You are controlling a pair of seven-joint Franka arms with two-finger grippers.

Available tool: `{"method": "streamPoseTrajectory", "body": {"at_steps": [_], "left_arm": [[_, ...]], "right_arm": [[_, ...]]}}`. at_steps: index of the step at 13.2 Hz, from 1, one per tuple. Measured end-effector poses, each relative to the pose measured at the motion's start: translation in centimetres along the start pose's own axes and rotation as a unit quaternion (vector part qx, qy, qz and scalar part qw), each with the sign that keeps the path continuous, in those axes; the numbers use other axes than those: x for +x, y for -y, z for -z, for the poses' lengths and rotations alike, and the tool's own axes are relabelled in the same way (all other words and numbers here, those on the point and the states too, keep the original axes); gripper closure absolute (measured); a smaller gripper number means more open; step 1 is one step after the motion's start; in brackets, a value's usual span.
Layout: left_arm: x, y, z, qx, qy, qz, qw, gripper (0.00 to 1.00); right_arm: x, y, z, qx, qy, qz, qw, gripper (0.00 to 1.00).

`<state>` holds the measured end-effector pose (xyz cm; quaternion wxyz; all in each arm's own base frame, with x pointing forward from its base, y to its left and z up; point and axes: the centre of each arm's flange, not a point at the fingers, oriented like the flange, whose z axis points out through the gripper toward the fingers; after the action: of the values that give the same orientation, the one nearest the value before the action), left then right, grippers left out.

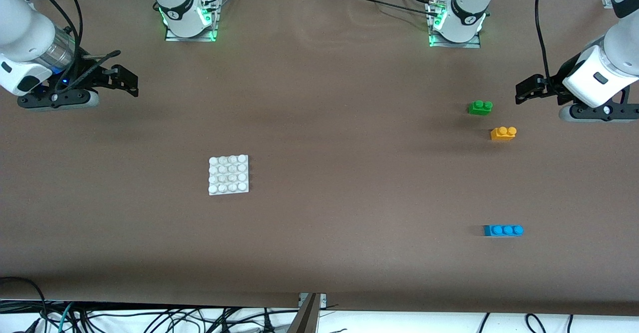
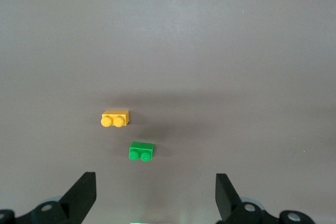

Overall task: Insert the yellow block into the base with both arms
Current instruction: 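Reach the right gripper down onto the white base plate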

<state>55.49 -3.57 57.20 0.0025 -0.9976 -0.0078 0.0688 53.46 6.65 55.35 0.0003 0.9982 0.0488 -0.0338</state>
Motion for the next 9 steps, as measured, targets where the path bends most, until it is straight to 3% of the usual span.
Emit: {"method": "streamPoseTrajectory", "body": {"at_steps": [3,9], "left_arm": [[0.0,0.0,0.0,0.000,0.000,0.000,1.000,0.00],[0.0,0.0,0.1,0.000,-0.001,0.000,1.000,0.00]], "right_arm": [[1.5,0.1,-3.1,0.001,-0.013,0.000,1.000,0.00],[9.5,4.5,-20.9,0.030,-0.044,-0.029,0.998,0.00]]}}
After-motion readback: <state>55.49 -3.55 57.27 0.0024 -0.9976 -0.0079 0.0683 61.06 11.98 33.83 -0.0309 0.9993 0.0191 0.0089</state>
